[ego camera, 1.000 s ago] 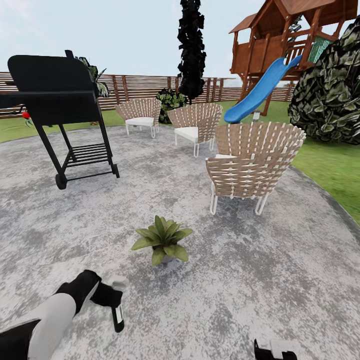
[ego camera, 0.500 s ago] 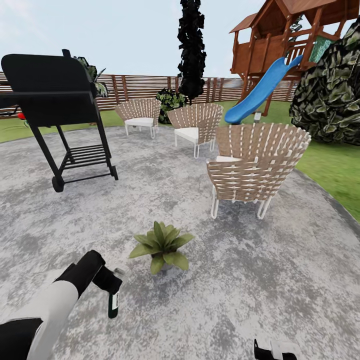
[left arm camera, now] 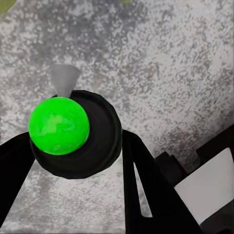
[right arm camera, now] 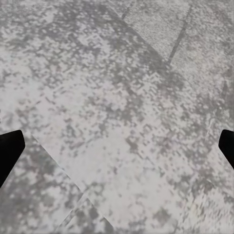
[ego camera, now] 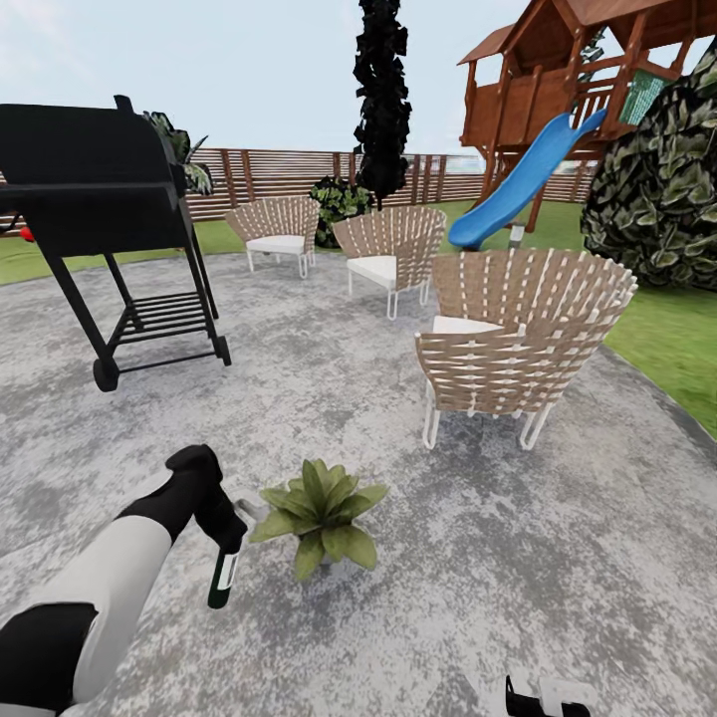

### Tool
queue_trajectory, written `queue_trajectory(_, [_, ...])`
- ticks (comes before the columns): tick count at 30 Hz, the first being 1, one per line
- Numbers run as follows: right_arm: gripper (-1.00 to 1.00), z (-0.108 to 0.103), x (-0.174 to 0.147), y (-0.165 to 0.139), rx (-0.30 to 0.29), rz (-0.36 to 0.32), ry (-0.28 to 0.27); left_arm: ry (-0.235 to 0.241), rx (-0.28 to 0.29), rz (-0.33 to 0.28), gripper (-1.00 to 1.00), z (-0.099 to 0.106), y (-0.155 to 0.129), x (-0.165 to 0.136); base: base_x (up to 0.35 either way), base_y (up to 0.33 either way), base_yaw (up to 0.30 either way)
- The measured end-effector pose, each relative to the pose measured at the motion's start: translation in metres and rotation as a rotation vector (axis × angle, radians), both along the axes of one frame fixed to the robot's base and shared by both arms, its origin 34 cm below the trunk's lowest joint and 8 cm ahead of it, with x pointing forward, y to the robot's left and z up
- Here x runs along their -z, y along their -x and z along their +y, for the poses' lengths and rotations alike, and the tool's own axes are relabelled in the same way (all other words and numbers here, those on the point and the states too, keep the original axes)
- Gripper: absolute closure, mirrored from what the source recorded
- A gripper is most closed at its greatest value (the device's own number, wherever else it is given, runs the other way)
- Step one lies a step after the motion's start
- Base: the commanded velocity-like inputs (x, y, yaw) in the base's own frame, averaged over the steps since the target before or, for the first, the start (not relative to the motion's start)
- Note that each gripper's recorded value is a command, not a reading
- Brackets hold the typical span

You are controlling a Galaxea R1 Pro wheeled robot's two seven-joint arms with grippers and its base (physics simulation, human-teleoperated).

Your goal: Pick up the pesticide atomizer in the garden and spray insectifuge to fully cover both potted plants in the garden.

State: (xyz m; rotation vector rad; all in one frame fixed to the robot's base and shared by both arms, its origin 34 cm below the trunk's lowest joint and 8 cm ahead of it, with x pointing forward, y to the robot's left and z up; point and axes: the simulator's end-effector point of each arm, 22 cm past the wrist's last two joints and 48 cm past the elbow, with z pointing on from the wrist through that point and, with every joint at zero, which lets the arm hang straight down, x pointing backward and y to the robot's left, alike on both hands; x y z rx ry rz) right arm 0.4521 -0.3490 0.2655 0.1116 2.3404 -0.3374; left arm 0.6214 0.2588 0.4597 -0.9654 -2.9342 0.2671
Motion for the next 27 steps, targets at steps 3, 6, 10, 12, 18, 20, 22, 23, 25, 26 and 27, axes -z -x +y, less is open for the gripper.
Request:
queue_trajectory(3, [-1.0,0.001,0.0,0.0,0.0,0.0,-0.001,0.008,-0.004,0.0,1.0,-0.001,0.001,0.001,0.0,0.0,0.0])
queue_trajectory(6, [-1.0,0.001,0.0,0.0,-0.001,0.0,-0.001,0.016,0.001,0.0,1.0,-0.007,0.001,0.001,0.0,0.0,0.0])
queue_trajectory(10, [-1.0,0.002,0.0,0.0,-0.005,0.001,-0.002,0.016,0.001,0.0,1.0,-0.007,0.001,0.001,-0.14,0.0,0.0])
queue_trajectory(12, [-1.0,0.002,0.0,0.0,-0.006,0.001,-0.002,0.017,0.001,0.0,1.0,-0.007,0.001,0.001,-0.277,0.0,0.0])
queue_trajectory(18, [-1.0,0.002,0.0,0.0,-0.004,0.0,-0.001,0.02,0.001,0.0,1.0,-0.008,0.001,0.001,-0.065,0.0,-0.005])
queue_trajectory(20, [-1.0,0.002,0.0,0.0,-0.004,0.0,-0.001,0.025,0.004,0.001,1.0,-0.012,0.001,0.001,-0.005,0.0,-0.154])
queue_trajectory(22, [-1.0,0.001,0.0,0.0,-0.003,0.0,0.0,0.032,0.012,0.001,1.0,-0.019,0.002,0.002,-0.002,0.0,-0.221])
queue_trajectory(23, [-1.0,0.001,0.0,0.0,-0.003,0.0,0.0,0.034,0.016,0.004,1.0,-0.023,0.003,0.003,-0.001,0.0,-0.244])
queue_trajectory(25, [-1.0,0.0,0.0,0.0,-0.003,0.0,0.0,0.041,0.028,0.009,1.0,-0.032,0.006,0.006,-0.001,0.0,-0.255])
queue_trajectory(26, [-1.0,0.001,0.0,0.0,-0.003,0.0,0.0,0.048,0.038,0.009,1.0,-0.041,0.007,0.006,0.0,0.0,-0.262])
queue_trajectory(27, [-1.0,0.001,0.0,0.0,-0.003,0.0,0.0,0.05,0.047,0.007,1.0,-0.047,0.007,0.007,0.0,0.0,-0.262])
